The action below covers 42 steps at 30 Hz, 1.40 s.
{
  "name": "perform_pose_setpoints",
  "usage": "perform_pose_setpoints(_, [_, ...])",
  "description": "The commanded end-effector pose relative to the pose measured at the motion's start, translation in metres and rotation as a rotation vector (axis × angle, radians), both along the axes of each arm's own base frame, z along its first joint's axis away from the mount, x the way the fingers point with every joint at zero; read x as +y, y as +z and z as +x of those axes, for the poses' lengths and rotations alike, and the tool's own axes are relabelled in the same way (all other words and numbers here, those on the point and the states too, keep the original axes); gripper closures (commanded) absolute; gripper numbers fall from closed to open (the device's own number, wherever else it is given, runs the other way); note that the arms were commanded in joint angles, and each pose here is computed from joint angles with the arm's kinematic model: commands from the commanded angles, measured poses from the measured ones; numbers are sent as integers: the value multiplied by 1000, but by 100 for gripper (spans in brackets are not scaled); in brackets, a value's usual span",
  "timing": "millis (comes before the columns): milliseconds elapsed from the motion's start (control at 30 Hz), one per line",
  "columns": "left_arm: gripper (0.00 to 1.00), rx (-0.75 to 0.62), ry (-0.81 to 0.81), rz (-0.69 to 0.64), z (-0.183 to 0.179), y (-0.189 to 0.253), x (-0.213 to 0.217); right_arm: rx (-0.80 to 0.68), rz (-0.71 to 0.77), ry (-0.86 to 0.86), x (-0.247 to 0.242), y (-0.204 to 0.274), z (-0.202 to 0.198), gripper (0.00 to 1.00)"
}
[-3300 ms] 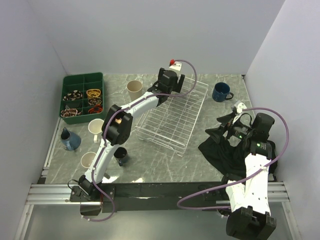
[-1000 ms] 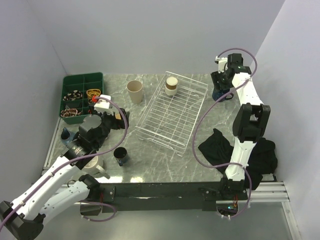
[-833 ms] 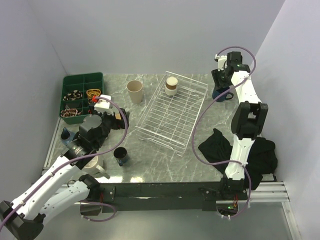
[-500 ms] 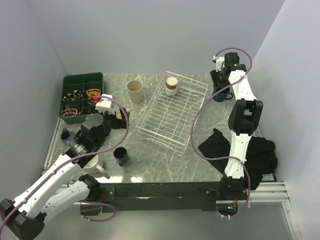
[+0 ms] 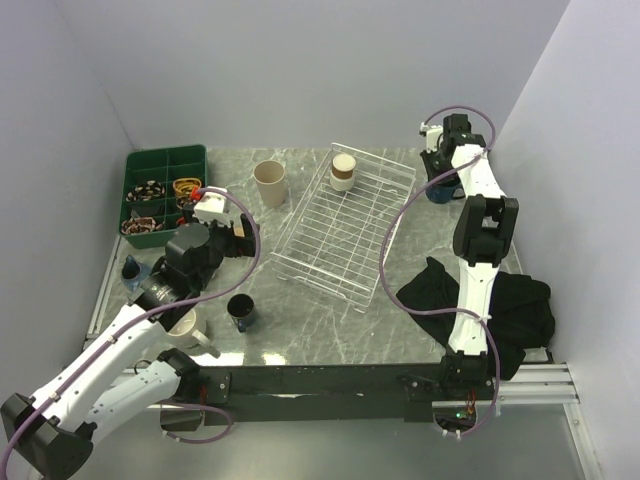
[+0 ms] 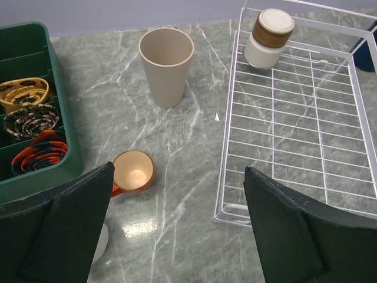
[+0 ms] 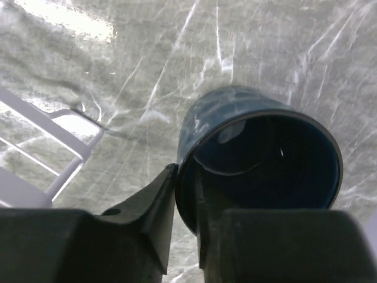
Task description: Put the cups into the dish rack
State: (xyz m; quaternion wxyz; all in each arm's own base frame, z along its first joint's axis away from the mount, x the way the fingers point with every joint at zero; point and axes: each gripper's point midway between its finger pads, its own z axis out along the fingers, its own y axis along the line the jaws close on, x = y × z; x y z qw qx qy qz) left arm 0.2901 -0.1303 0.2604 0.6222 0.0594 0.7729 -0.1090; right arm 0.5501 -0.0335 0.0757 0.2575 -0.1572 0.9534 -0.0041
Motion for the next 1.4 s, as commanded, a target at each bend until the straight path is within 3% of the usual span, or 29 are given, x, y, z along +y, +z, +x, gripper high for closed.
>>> perform_pose_setpoints(0, [4,-33,-19,-41,2,16,-4,-32,9,13,1,8,2,83])
perform_pose_setpoints(100, [4,-35,-19,-45,2,17,-3,-45,21,14,0,15,-4,100])
perform_pose_setpoints(267, [4,-61,-37,-69,-2,25,-4,-89,107,-11,-1,36,-24,100])
perform_pose_setpoints(433, [4,-124,-121,-139,-15,43,-15,-268,215,-2,22,107,-70,100])
perform_pose_setpoints(567, [4,-146,-218,-250,-29,57,-30,-361,286,-2,39,137,-120,100])
perform_pose_setpoints(767, [4,-165,-474,-490,-70,89,-65,-569,434,8,67,232,-190,100])
perform_pose_setpoints(933, [4,-246,-700,-675,-99,128,-89,-654,665,37,101,314,-240,100])
perform_pose_setpoints(1067, [4,-231,-838,-798,-107,151,-107,-672,904,58,127,359,-263,100])
perform_pose_setpoints(1233, [4,-129,-933,-854,-101,154,-139,-581,1196,-119,130,378,-264,100])
perform_pose_setpoints(1367, [4,-97,-973,-946,-103,169,-159,-495,1351,-154,137,385,-273,100])
